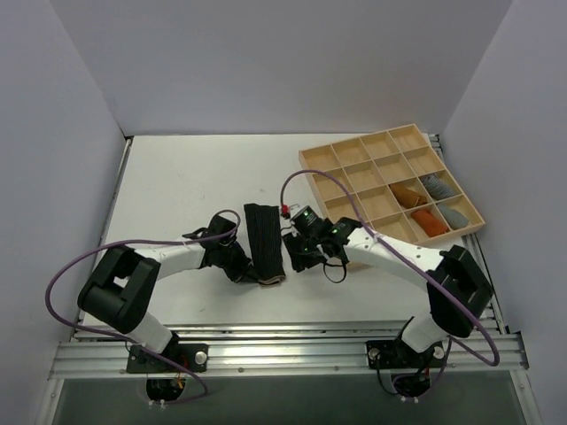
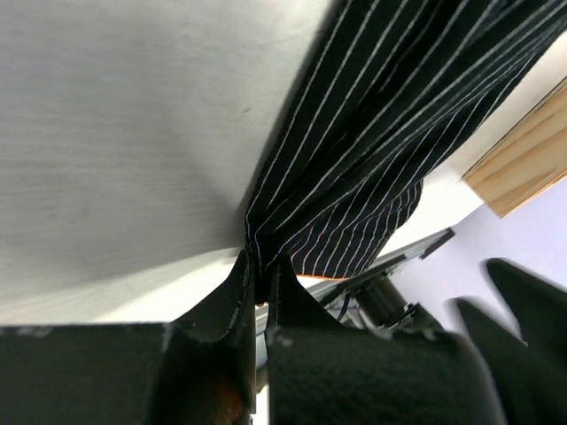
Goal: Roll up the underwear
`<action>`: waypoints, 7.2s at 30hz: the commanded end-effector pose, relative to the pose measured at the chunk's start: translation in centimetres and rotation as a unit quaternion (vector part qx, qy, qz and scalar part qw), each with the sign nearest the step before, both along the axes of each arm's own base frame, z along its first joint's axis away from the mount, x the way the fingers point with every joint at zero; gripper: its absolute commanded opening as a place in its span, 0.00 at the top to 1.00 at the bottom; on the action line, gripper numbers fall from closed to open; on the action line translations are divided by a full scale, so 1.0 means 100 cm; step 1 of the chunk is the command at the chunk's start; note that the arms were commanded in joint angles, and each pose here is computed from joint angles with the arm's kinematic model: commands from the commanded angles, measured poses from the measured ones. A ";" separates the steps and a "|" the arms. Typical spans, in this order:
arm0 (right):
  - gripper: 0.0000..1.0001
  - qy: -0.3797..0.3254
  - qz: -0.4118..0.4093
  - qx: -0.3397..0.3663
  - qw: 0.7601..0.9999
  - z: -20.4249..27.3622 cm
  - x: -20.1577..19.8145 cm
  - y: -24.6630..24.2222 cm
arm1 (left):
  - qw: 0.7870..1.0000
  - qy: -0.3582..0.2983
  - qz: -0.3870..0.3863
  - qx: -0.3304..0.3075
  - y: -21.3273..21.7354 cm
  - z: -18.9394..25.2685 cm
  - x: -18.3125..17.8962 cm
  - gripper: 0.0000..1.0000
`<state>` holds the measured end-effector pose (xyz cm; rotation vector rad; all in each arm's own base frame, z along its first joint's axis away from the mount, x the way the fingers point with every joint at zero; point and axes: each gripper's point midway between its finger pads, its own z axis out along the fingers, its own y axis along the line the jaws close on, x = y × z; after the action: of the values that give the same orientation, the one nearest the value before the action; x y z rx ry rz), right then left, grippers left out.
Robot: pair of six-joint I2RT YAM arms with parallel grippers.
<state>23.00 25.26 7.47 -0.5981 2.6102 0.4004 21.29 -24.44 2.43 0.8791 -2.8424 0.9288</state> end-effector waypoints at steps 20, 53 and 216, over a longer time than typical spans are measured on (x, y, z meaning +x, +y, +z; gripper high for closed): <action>0.37 -0.233 0.295 -0.103 0.921 0.010 -0.035 0.092 | 0.983 0.142 -0.032 -0.109 0.033 0.024 -0.006 0.98; 0.66 -0.373 0.301 -0.240 0.844 -0.033 -0.036 0.121 | 0.972 0.206 -0.025 -0.110 0.041 0.036 -0.016 0.98; 0.73 -0.047 0.216 0.029 0.975 -0.045 -0.026 0.189 | 0.991 0.068 0.114 -0.027 0.085 0.012 0.023 0.44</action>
<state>21.43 43.62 4.06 -1.1161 2.3441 0.5342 23.30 -15.77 2.87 1.2312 -2.6141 0.8819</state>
